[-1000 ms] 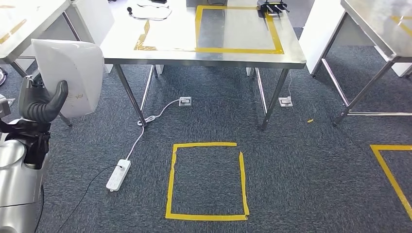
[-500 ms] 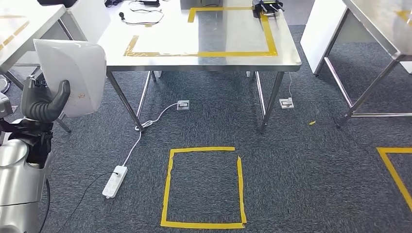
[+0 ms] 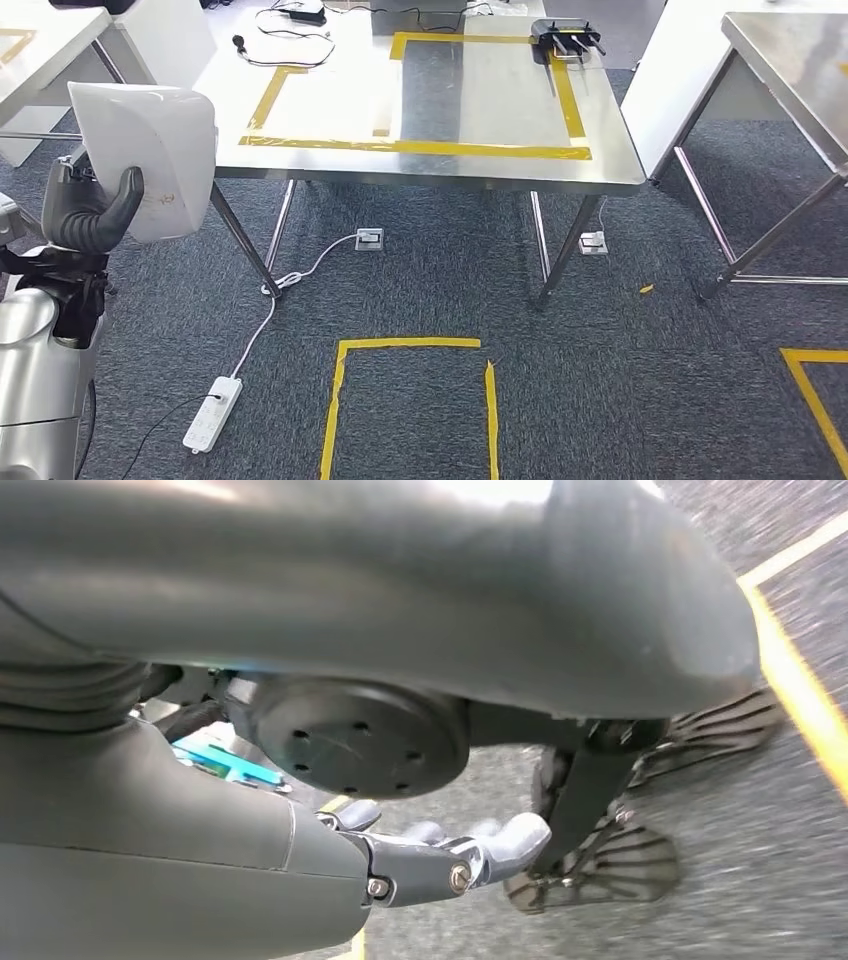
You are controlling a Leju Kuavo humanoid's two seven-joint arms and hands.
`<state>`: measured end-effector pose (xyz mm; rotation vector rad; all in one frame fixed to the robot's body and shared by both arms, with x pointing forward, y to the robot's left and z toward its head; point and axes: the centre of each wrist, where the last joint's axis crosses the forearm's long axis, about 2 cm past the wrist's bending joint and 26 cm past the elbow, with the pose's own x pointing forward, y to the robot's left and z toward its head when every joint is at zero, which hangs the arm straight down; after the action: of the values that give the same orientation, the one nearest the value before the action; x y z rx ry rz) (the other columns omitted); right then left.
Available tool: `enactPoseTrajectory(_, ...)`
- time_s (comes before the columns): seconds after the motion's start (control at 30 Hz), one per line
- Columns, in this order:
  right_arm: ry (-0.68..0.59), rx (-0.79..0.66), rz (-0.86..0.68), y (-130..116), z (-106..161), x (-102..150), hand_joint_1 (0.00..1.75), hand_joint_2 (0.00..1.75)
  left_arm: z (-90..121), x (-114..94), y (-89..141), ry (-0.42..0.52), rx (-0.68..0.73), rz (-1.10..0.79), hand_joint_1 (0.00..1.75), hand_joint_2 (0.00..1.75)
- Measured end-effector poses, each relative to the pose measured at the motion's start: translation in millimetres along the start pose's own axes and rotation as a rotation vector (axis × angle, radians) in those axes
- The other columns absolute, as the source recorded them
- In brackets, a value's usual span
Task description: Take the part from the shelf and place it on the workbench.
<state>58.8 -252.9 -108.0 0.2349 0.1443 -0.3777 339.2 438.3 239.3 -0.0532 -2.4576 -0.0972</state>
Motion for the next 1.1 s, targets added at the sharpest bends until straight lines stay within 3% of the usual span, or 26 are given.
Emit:
enactPoseTrajectory(0.27,0.013,-0.016,-0.009,-7.6,-3.8,-15.8,0.0,0.0,6.7,-4.0,-4.0,0.02,0.008,0.013,1.75,1.75)
enactPoseTrajectory(0.43,0.047,-0.017,-0.002,-3.3,-1.6,-6.5,0.0,0.0,-1.2,-0.9,-3.0,-0.005,0.003,0.008,1.75,1.75)
enactPoseTrajectory(0.8,-0.003,-0.027,-0.005,-6.5,-3.4,-13.8,0.0,0.0,15.8,-6.6,-3.7,0.053,0.009,0.011,1.75,1.75)
enactPoseTrajectory(0.93,-0.008,-0.025,-0.001,-1.9,-0.9,-3.3,0.0,0.0,2.9,-1.6,-0.4,0.041,-0.02,-0.013,1.75,1.75)
enactPoseTrajectory(1.1,-0.012,-0.018,0.007,-1.6,-1.3,-4.7,0.0,0.0,4.7,-4.4,-1.2,0.082,-0.046,-0.034,1.75,1.75)
